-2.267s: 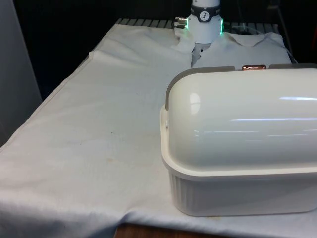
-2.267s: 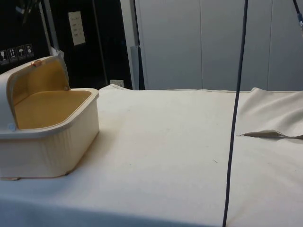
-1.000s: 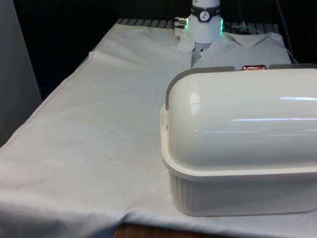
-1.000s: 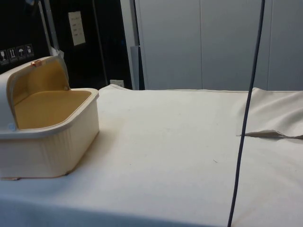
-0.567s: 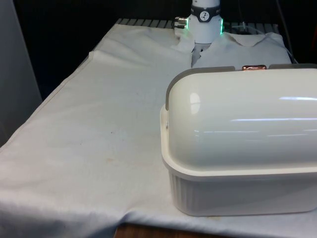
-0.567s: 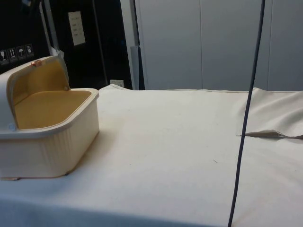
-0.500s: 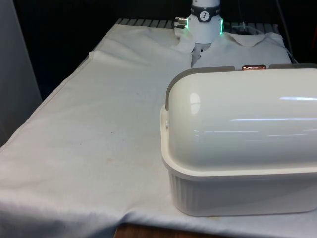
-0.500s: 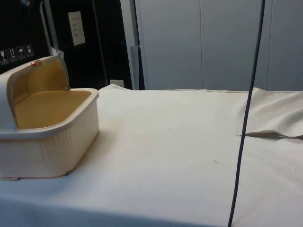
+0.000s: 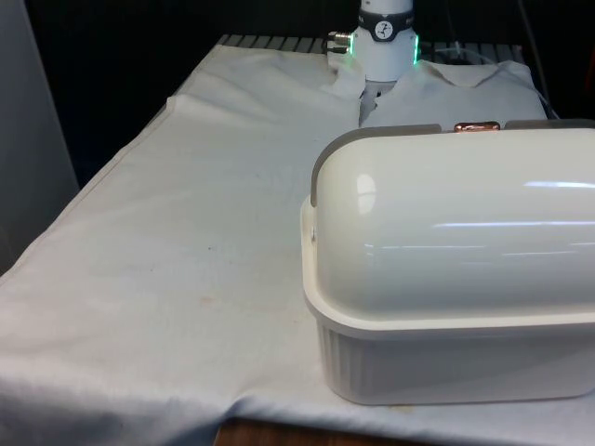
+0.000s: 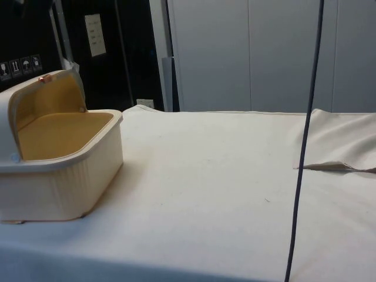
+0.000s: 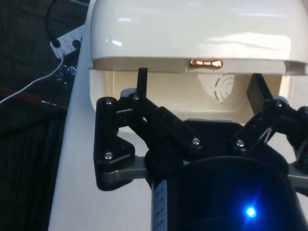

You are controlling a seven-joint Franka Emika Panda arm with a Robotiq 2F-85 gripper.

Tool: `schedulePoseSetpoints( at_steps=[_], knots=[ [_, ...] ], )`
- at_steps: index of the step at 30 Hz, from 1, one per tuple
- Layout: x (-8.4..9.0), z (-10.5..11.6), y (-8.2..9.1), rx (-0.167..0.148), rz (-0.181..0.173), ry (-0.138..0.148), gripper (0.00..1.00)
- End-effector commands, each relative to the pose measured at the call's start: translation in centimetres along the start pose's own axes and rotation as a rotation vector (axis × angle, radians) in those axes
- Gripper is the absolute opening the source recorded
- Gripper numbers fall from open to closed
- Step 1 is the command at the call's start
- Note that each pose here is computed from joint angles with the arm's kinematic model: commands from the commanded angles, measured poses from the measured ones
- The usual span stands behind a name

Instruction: Open the lid, then close it.

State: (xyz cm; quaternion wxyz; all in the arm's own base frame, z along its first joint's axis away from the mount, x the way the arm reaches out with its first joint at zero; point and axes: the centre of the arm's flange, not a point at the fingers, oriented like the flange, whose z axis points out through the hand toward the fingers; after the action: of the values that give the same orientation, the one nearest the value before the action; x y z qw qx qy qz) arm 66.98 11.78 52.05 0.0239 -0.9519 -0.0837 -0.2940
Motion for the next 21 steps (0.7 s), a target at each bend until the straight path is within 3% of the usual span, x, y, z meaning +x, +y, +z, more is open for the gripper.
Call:
schedulePoseSetpoints(
  at_steps=[1,2,3,10,19,21],
  knots=[
    [0.4,0.8,0.0,-0.001,0.003,0.002,1.0],
    [0.7,1.5,0.0,-0.002,0.002,0.004,1.0],
    [0.4,0.8,0.0,-0.002,0.0,0.001,1.0],
    [1.7,4.3,0.2,-0.016,-0.001,0.009,1.0],
    [1.9,6.8,0.4,-0.027,-0.007,0.007,1.0],
    [1.9,7.1,0.4,-0.028,-0.009,0.005,0.95]
  ],
)
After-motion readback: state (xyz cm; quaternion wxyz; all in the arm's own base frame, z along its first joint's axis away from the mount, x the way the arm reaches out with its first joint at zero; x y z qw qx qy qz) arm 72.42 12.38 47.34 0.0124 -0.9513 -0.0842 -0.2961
